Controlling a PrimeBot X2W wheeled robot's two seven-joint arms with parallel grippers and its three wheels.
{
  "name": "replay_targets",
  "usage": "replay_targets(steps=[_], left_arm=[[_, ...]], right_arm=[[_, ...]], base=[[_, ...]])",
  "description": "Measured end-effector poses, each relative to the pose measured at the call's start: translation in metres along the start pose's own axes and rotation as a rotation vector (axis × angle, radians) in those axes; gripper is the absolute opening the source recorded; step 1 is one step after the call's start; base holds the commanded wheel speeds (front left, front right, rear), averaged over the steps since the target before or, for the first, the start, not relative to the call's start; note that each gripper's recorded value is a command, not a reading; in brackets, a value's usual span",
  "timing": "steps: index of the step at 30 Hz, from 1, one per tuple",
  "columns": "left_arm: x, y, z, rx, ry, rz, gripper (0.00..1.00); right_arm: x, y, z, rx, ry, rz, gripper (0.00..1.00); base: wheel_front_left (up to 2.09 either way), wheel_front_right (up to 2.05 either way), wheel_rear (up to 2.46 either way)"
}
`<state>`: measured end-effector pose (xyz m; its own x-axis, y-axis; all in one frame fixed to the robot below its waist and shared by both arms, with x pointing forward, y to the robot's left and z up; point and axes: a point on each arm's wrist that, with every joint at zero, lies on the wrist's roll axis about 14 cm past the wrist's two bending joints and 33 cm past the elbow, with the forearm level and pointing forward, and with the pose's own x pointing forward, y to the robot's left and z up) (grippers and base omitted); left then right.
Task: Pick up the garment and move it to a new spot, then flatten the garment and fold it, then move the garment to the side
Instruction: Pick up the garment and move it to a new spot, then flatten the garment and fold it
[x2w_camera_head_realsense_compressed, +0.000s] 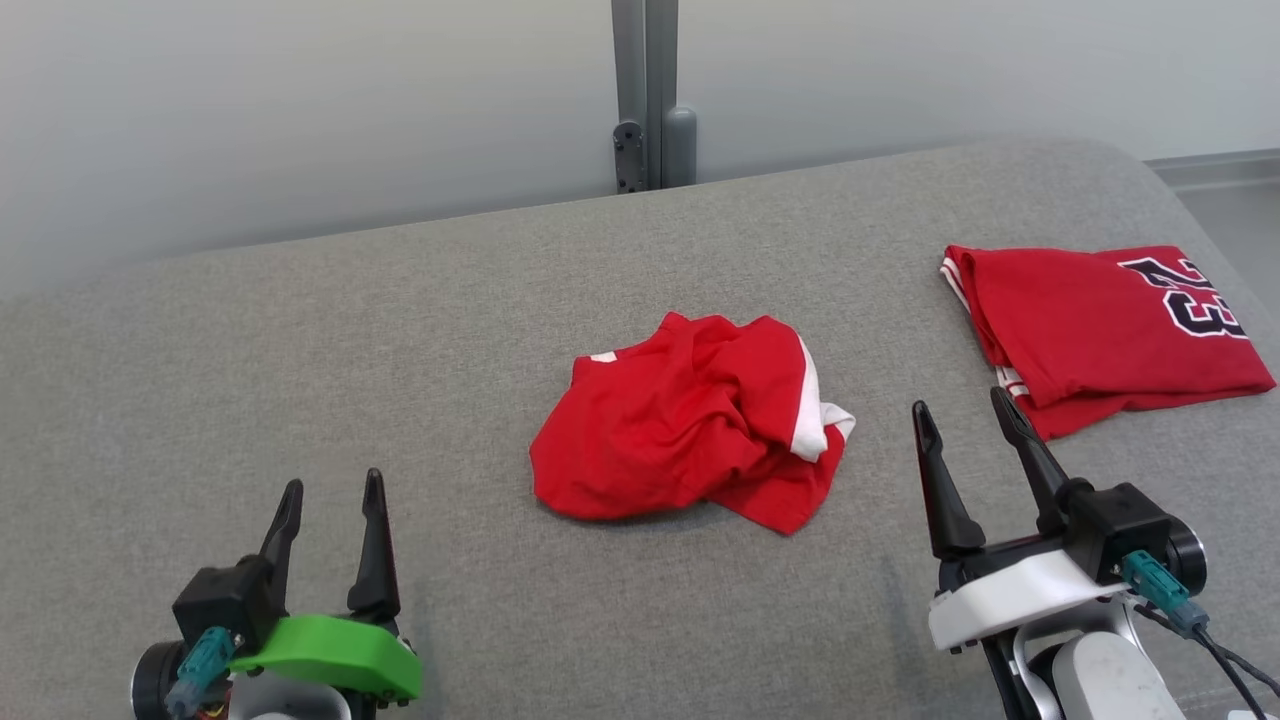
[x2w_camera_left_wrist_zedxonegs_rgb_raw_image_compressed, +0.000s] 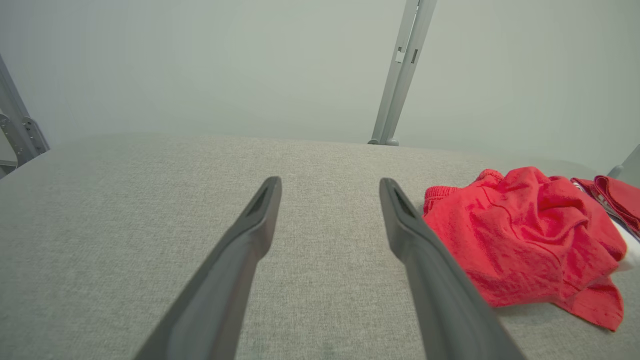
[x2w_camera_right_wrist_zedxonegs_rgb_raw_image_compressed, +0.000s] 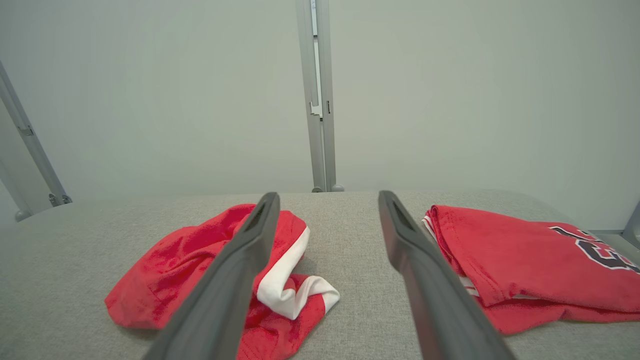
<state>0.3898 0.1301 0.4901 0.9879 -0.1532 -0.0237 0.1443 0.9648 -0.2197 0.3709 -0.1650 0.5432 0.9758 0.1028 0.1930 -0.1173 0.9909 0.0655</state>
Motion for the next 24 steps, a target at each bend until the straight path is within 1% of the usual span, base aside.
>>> replay_targets(steps=[3, 8, 24], left_arm=[[-0.016, 0.006, 0.011, -0.018, -0.050, 0.054, 1.00], [-0.037, 0.009, 0.001, -0.034, -0.037, 0.091, 1.00], [-0.036, 0.013, -0.002, -0.031, -0.044, 0.096, 1.00]], right_arm=[[-0.003, 0.004, -0.001, 0.009, 0.004, 0.009, 1.00], [-0.005, 0.009, -0.005, 0.028, 0.014, 0.019, 1.00], [-0.005, 0.012, -0.018, 0.050, 0.053, 0.026, 1.00]], base=[[0.00, 0.00, 0.00], [0.00, 0.00, 0.00], [0.00, 0.00, 0.00]])
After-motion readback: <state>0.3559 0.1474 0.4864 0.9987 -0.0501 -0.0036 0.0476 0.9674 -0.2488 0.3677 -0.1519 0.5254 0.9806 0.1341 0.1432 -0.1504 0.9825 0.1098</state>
